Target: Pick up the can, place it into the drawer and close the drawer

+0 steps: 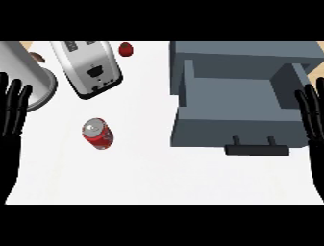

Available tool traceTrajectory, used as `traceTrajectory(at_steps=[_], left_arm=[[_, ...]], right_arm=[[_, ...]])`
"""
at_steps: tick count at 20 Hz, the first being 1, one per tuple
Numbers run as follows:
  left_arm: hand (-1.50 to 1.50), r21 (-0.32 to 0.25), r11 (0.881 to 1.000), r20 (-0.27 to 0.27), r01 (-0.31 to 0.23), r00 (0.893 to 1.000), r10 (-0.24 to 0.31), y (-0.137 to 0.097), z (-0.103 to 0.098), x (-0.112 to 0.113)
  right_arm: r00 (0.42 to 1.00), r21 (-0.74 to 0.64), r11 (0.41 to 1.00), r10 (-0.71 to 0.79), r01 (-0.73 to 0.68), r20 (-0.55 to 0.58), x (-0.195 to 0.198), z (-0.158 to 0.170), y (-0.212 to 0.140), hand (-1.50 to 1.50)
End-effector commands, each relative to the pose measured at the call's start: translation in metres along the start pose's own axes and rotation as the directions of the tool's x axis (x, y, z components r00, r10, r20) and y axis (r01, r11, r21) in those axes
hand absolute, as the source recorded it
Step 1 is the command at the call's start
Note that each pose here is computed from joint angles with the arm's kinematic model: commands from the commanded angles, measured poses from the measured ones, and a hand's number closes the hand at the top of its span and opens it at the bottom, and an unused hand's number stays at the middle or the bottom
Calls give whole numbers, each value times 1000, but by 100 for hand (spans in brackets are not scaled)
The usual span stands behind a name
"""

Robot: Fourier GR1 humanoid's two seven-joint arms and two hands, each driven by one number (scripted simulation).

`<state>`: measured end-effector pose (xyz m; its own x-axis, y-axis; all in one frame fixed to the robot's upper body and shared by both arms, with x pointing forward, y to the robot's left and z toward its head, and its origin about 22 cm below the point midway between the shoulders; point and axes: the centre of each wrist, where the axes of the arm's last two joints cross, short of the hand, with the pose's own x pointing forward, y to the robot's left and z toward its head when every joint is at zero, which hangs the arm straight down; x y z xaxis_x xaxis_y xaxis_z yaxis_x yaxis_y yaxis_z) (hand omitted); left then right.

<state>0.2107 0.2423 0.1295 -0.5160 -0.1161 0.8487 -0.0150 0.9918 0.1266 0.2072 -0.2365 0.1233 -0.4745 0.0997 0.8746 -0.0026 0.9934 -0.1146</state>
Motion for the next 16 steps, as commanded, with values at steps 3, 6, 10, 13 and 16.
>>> traceTrajectory(at_steps=[3, 6, 10, 13, 16], left_arm=[[-150, -260, 946, 18, -195, 978, 207, -12, -11, -6], [-150, -486, 820, -27, -302, 943, 331, -5, -23, -11], [-150, -501, 827, -336, -254, 938, 85, 38, -2, -31], [-150, -506, 815, -338, -284, 934, 115, 77, -24, -33], [-150, -518, 809, -353, -277, 931, 93, 90, -30, -13]], right_arm=[[1000, 45, 999, -7, 6, 23, -4, 2, 3, -150], [998, 52, 997, -53, 51, 30, 0, 0, 5, -150], [961, -189, 981, -15, -39, -277, -21, 24, -18, -150], [962, -213, 976, -29, -30, -271, -14, 19, -28, -150], [957, -200, 979, -12, -48, -289, -9, 46, -49, -150]])
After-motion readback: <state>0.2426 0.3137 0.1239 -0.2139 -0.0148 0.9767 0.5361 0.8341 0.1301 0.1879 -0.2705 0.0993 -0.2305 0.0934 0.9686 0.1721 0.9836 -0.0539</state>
